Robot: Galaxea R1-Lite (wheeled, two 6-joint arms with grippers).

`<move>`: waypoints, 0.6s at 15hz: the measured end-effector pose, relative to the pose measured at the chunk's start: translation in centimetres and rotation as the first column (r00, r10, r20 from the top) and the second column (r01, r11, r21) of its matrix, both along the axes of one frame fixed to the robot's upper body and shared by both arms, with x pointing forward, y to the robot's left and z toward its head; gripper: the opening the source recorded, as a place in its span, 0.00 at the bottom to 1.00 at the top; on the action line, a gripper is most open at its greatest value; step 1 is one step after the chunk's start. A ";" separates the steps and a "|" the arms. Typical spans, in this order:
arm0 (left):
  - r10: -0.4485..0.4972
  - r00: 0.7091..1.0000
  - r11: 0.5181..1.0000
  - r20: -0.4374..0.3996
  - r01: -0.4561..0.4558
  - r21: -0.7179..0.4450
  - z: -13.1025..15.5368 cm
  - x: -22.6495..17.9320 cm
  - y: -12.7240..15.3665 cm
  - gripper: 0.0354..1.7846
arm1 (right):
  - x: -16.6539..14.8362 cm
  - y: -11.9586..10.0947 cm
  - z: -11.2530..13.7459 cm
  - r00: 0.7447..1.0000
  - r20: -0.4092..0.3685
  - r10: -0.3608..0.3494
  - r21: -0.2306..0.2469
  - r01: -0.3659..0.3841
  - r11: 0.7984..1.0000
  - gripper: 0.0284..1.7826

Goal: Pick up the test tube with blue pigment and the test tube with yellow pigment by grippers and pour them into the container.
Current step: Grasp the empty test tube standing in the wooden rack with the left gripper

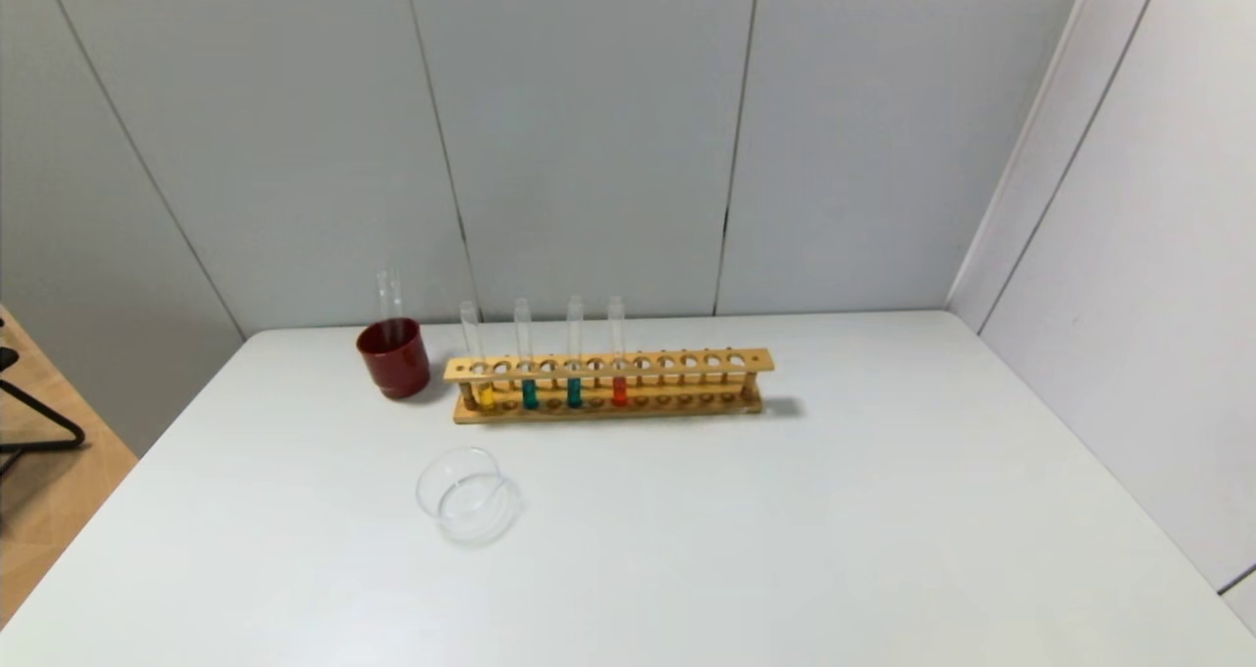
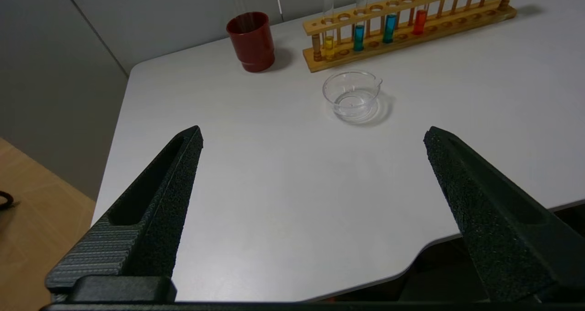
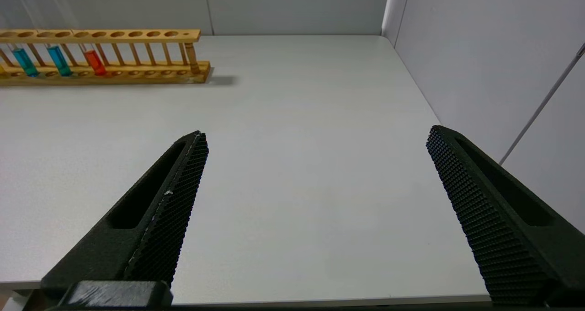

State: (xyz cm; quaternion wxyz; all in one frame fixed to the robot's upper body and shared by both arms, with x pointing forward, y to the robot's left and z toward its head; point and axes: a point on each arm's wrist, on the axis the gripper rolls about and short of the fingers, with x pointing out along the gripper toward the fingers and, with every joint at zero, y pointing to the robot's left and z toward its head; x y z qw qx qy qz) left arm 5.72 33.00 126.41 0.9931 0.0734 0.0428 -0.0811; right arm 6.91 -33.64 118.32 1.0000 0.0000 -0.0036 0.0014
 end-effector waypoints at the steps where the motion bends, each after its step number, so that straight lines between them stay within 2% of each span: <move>1: -0.004 1.000 1.000 -0.021 0.004 -0.011 1.4 0.6 0.0 0.96 | 0.0 0.0 0.0 1.000 0.000 0.000 0.000 0.000 1.000 0.98; 5: -0.008 0.995 0.998 -0.096 0.001 -0.067 7.7 5.5 0.0 0.96 | 0.0 0.0 0.0 1.000 0.000 0.000 0.000 0.000 1.000 0.98; 9: -0.033 0.989 0.995 -0.146 0.020 -0.094 11.1 13.0 -0.1 0.96 | 0.0 0.0 0.0 1.000 0.000 0.000 0.000 0.000 1.000 0.98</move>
